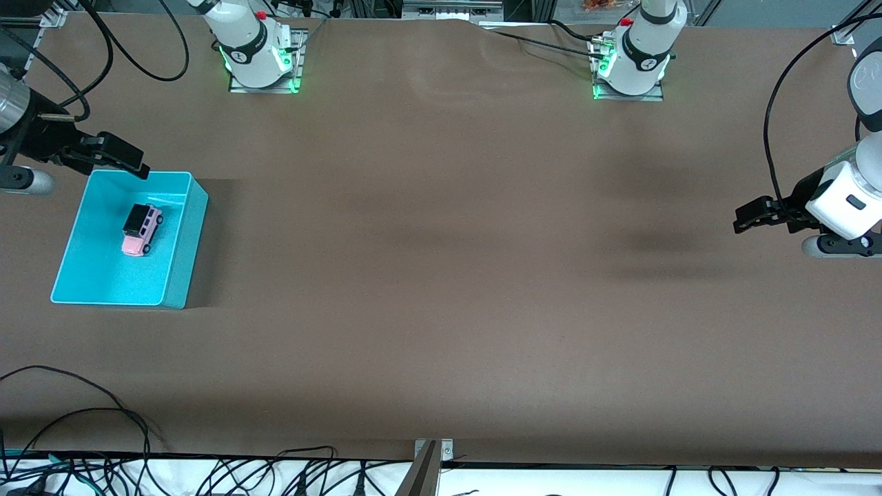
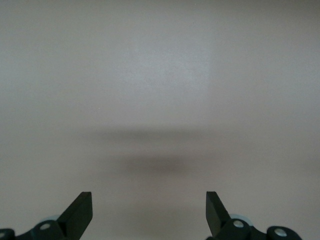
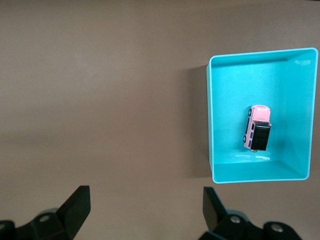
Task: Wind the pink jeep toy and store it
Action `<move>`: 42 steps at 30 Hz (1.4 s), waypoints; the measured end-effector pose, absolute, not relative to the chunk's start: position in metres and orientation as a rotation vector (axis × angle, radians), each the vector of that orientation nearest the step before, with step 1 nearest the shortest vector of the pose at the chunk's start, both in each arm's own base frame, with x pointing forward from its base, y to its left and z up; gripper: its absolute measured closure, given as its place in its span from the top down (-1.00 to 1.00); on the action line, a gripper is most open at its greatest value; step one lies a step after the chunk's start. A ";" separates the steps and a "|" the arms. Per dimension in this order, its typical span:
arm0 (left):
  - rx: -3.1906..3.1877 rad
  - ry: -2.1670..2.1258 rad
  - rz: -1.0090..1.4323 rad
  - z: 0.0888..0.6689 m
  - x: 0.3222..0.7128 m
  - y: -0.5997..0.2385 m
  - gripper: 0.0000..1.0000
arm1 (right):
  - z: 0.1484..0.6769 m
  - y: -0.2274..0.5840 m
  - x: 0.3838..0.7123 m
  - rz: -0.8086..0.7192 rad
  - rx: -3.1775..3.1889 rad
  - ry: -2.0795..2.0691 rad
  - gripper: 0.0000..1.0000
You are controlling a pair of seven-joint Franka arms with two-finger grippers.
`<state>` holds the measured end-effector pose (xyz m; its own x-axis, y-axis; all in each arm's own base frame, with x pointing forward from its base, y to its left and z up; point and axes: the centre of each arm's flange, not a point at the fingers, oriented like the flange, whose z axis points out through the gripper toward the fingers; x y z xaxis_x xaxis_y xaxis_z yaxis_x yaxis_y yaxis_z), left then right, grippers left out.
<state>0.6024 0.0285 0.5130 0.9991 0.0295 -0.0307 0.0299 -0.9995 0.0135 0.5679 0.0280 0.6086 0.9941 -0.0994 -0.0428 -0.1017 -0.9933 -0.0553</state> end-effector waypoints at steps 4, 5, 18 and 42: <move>3.127 0.046 -0.048 0.513 0.602 0.029 1.00 | 0.608 0.026 0.568 0.061 -3.081 0.153 1.00; 3.127 0.046 -0.048 0.513 0.602 0.029 1.00 | 0.608 0.025 0.568 0.061 -3.084 0.152 1.00; 3.127 0.046 -0.049 0.512 0.603 0.029 1.00 | 0.615 0.025 0.567 0.066 -3.106 0.143 1.00; 3.127 0.046 -0.052 0.511 0.603 0.029 1.00 | 0.626 0.030 0.567 0.031 -3.110 0.127 1.00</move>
